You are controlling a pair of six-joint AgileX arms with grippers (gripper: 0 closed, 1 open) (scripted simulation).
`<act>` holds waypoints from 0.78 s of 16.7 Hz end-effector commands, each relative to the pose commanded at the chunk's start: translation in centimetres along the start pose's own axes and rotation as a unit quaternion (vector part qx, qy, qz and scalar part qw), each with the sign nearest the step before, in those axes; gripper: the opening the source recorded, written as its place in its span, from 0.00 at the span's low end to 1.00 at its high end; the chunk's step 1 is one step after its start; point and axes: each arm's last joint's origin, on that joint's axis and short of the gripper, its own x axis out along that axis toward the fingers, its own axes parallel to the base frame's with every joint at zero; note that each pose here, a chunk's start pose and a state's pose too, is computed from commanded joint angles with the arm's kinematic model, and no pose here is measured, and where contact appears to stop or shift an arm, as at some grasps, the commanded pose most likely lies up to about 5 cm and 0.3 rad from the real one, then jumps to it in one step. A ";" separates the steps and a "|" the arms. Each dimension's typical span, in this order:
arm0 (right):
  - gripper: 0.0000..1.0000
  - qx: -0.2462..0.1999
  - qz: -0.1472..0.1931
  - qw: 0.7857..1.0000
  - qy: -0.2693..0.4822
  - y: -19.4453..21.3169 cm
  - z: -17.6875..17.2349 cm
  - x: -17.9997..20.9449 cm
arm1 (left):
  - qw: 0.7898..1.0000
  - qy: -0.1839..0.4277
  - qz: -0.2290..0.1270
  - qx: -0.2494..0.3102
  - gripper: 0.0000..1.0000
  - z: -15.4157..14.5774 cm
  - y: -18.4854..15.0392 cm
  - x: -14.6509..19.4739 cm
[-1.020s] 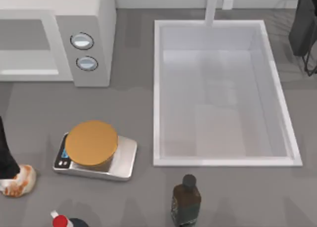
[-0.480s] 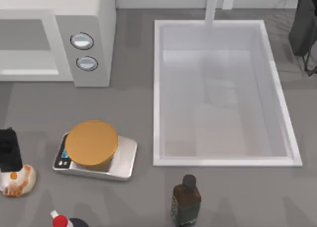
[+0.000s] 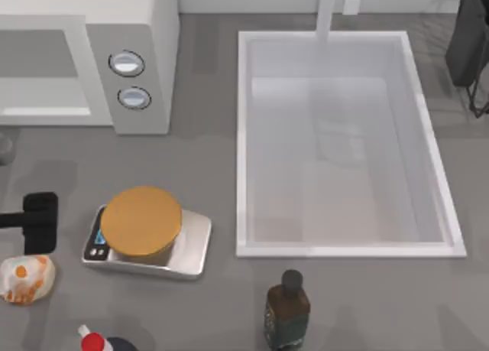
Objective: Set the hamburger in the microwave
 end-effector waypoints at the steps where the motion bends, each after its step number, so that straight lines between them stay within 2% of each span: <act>1: 1.00 0.000 0.000 1.000 0.000 0.0 0.0 0.0 | 0.999 0.033 0.002 -0.002 1.00 0.7 -0.1 0.6; 4: 1.00 0.000 0.000 1.000 0.000 0.0 0.0 0.0 | 0.994 0.105 0.009 -0.006 1.00 2.4 -0.2 1.9; 6: 1.00 0.000 0.000 1.000 0.000 0.0 0.0 0.0 | 0.991 0.130 0.012 -0.008 1.00 3.0 -0.3 2.4; 13: 1.00 0.000 0.000 1.000 0.000 0.0 0.0 0.0 | 0.991 0.136 0.013 -0.010 1.00 2.9 -0.1 2.9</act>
